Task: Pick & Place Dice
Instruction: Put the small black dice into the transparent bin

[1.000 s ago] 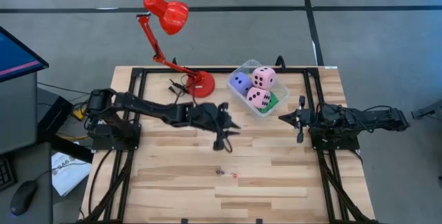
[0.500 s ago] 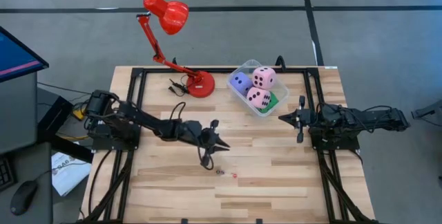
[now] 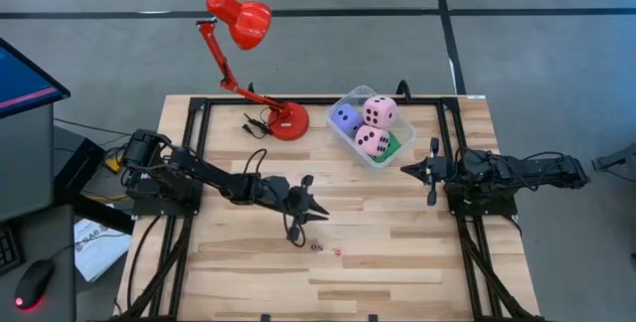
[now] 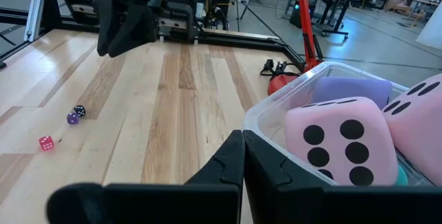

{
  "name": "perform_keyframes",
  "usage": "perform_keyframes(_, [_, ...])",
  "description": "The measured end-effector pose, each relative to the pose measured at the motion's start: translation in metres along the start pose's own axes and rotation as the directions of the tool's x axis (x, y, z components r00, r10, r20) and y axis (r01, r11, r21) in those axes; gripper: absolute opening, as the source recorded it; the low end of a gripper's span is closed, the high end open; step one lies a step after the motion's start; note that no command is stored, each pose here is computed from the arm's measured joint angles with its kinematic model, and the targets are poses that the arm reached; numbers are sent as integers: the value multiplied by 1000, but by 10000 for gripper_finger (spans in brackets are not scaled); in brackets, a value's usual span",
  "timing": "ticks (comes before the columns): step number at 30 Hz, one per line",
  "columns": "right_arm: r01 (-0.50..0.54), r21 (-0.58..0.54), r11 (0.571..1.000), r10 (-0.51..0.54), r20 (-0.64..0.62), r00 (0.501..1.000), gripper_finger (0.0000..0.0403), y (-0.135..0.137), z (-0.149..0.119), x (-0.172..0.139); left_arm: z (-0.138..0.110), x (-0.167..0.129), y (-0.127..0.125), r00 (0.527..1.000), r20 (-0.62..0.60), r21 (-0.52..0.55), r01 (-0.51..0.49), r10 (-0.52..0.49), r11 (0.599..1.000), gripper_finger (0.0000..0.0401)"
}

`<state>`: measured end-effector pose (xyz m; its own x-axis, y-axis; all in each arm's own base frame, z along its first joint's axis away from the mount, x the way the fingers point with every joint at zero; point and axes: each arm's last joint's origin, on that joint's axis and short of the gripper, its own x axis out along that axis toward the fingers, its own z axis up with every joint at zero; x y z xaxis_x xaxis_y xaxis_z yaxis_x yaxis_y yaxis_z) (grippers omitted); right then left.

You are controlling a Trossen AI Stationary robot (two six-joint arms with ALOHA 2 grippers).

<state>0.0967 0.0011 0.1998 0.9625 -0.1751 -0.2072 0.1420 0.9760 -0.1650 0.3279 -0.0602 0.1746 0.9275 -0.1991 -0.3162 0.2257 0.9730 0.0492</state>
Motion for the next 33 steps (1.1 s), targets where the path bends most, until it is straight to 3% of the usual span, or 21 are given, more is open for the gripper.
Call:
perform_keyframes(6, [0, 0, 1000, 0, 0, 1000, 0, 0, 0, 0, -3, 0, -1, 999, -32, -125, 0, -4, 992, 81])
perform_keyframes(13, [0, 0, 1000, 0, 1, 1000, 0, 0, 0, 0, -7, 0, -14, 996, -78, -116, 35, -44, 993, 153])
perform_keyframes(26, [7, 1, 1000, -7, 4, 1000, 0, 0, 0, 0, -1, 0, -13, 999, -15, -110, 34, -36, 993, 318])
perform_keyframes(33, [15, 2, 1000, -15, 6, 1000, 0, -1, 1, 0, -2, 0, -21, 997, -23, -105, 77, -80, 991, 354])
